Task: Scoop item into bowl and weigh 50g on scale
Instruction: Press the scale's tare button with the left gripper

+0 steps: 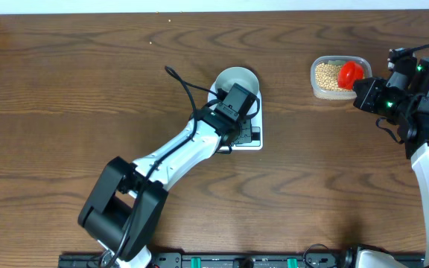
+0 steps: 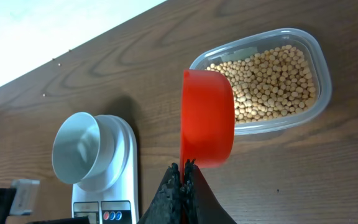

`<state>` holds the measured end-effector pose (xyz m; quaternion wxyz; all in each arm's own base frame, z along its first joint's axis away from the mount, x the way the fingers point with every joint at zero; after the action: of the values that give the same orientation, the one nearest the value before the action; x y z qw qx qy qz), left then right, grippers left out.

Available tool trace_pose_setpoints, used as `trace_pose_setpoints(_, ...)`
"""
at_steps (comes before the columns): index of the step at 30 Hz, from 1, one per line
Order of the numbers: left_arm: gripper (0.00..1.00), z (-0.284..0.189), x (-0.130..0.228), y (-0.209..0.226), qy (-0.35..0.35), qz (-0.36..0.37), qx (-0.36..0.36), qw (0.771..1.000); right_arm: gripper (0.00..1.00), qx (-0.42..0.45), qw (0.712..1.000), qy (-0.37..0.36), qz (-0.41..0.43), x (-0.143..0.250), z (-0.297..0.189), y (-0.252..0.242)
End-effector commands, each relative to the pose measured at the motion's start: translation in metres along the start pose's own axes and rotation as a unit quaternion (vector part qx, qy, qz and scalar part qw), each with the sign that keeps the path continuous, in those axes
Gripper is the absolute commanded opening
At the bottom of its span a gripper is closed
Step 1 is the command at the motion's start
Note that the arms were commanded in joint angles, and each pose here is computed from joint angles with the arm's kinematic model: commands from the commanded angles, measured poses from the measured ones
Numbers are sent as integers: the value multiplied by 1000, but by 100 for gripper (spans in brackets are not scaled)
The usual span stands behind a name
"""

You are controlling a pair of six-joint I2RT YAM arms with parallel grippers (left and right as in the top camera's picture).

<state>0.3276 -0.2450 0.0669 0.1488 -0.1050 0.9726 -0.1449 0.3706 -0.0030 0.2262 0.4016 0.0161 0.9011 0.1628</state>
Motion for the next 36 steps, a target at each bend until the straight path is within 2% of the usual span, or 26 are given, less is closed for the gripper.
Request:
trace_pose_setpoints(1, 7, 12, 2, 8, 0, 1, -22, 1000, 1, 3, 1000, -18, -14, -11, -9, 2)
trace_pose_setpoints(12, 7, 15, 2, 7, 0, 24, -22, 999, 1, 3, 1000, -18, -14, -11, -9, 2)
trace_pose_setpoints(36, 7, 21, 1, 7, -1, 24, -20, 1000, 1, 3, 1000, -17, -19, -10, -9, 2)
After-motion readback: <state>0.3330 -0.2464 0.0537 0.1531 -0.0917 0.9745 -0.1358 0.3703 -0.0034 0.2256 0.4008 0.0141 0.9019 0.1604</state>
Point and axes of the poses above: each gripper's point midway between its finger pads, its own z axis out along the fingers, its own y axis along the line the jaws close on, x = y × z, the point moved 2 cm from there along -z, back along the fingers, and after that the axes turned 12 degrees about -z, right-handed, at the moved point
